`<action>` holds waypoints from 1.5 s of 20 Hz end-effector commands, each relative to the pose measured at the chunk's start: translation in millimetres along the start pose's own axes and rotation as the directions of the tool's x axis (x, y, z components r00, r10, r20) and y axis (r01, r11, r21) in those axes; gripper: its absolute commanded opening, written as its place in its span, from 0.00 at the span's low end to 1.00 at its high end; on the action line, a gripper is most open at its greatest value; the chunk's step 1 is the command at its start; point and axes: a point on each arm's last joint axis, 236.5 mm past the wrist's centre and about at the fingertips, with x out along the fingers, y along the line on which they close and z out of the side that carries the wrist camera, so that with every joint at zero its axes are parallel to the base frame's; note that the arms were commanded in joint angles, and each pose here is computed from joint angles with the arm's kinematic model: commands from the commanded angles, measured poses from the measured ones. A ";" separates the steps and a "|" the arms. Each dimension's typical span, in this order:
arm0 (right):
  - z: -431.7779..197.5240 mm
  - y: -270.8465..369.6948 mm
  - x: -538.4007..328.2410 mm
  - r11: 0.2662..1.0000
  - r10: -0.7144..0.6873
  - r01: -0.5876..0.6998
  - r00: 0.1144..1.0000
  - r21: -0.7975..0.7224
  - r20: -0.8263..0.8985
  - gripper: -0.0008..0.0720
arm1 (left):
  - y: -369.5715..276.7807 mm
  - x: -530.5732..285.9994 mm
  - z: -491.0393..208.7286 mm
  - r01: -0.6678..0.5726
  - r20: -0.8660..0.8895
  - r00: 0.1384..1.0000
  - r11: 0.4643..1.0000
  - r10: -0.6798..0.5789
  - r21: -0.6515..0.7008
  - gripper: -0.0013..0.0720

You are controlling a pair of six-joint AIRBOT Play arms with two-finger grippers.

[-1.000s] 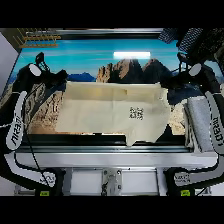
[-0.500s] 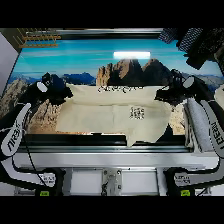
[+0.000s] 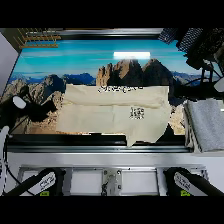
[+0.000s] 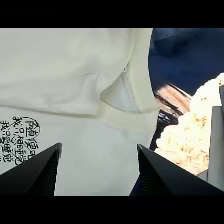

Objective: Fold the clothes and pants, and hang the long-sleeved shirts on hangers.

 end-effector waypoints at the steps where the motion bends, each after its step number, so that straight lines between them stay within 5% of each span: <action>1: -7.4 5.4 -23.3 1.000 0.009 -0.009 0.998 0.004 0.057 0.71 | 34.5 17.4 -62.3 -0.044 -0.087 0.996 0.994 0.035 -0.100 0.78; 5: -11.2 8.7 -20.0 0.999 0.027 -0.027 0.998 0.016 0.048 0.71 | 22.4 35.6 -92.7 0.035 -0.107 0.993 0.981 -0.056 -0.189 0.78; 15: -15.4 9.4 -19.4 0.999 0.030 -0.031 0.999 0.017 0.030 0.71 | -22.7 43.7 -78.0 0.117 0.024 0.993 0.980 -0.115 -0.161 0.76; 19: -36.0 5.2 -18.9 0.999 0.033 -0.031 0.998 0.034 -0.051 0.71 | -23.4 41.8 -77.8 0.120 0.027 0.993 0.981 -0.117 -0.155 0.03; 25: -196.6 -21.8 30.0 0.940 0.088 0.072 0.892 0.332 -0.443 0.71 | -33.4 15.9 -68.5 0.168 0.097 0.982 0.982 -0.160 -0.086 0.02; 30: -265.0 22.5 68.9 0.836 0.295 -0.014 0.855 0.549 -0.427 0.71 | -34.8 12.7 -68.2 0.175 0.103 0.981 0.981 -0.166 -0.083 0.02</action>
